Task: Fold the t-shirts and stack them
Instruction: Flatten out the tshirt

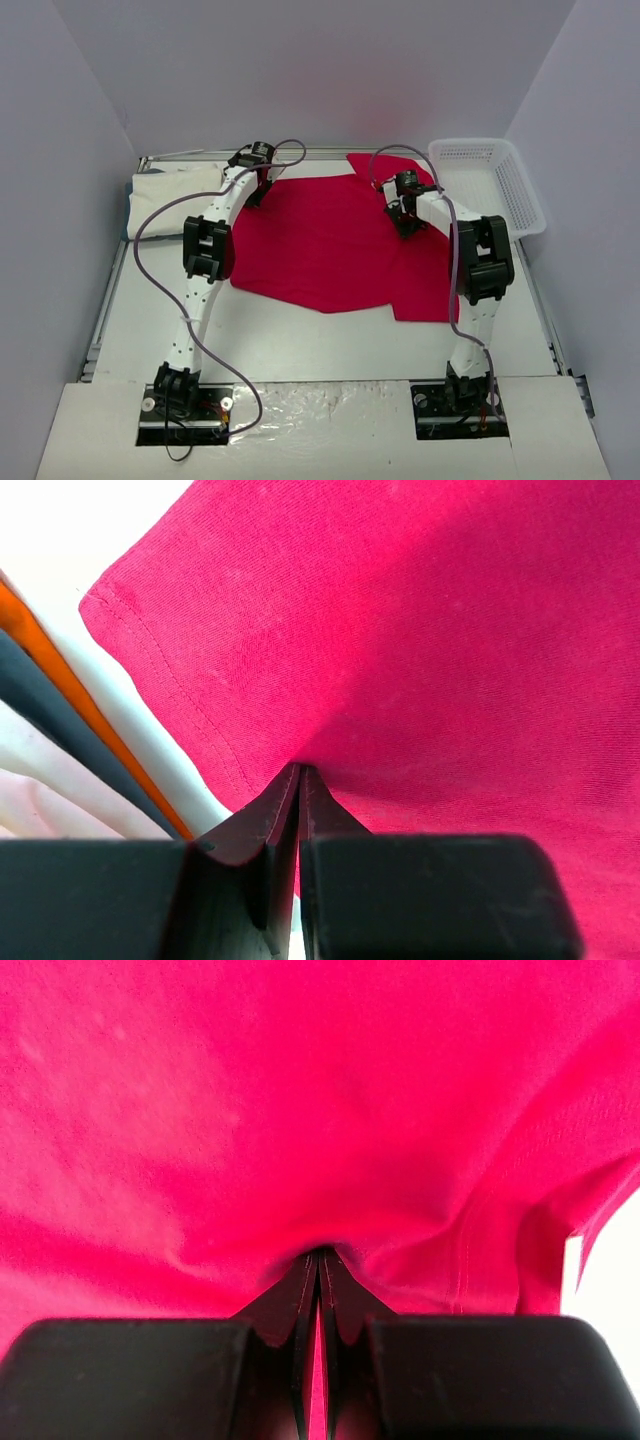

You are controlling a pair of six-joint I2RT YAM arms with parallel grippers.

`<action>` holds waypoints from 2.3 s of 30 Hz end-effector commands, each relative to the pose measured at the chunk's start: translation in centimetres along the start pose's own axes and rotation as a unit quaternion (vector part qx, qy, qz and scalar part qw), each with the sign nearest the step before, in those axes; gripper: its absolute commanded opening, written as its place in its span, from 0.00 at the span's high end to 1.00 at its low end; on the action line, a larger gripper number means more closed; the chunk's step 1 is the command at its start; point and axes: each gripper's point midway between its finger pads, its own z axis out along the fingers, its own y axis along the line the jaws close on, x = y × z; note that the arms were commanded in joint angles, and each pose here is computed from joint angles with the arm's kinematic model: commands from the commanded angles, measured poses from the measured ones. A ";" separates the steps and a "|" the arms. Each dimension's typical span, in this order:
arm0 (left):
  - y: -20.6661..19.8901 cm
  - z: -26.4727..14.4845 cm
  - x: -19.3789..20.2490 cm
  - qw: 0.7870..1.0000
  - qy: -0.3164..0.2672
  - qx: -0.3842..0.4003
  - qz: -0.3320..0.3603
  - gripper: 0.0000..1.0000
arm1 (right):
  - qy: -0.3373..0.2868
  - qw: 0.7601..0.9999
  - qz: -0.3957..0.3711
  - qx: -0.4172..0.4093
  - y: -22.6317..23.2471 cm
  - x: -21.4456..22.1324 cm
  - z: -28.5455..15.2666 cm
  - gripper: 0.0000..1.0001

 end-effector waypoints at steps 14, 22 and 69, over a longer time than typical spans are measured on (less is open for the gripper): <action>4.8 0.0 -4.3 0.992 -0.073 -0.106 -0.010 0.98 | 0.103 0.992 -0.019 -0.069 4.4 3.4 5.7 1.00; 6.3 -6.4 -5.4 0.986 -0.105 -0.123 -0.026 0.92 | 0.050 0.997 -0.021 -0.062 3.6 0.2 1.5 0.87; -13.0 -13.1 16.2 0.975 -0.127 0.075 0.166 0.72 | 0.033 0.988 -0.054 -0.142 9.4 8.7 -7.1 0.63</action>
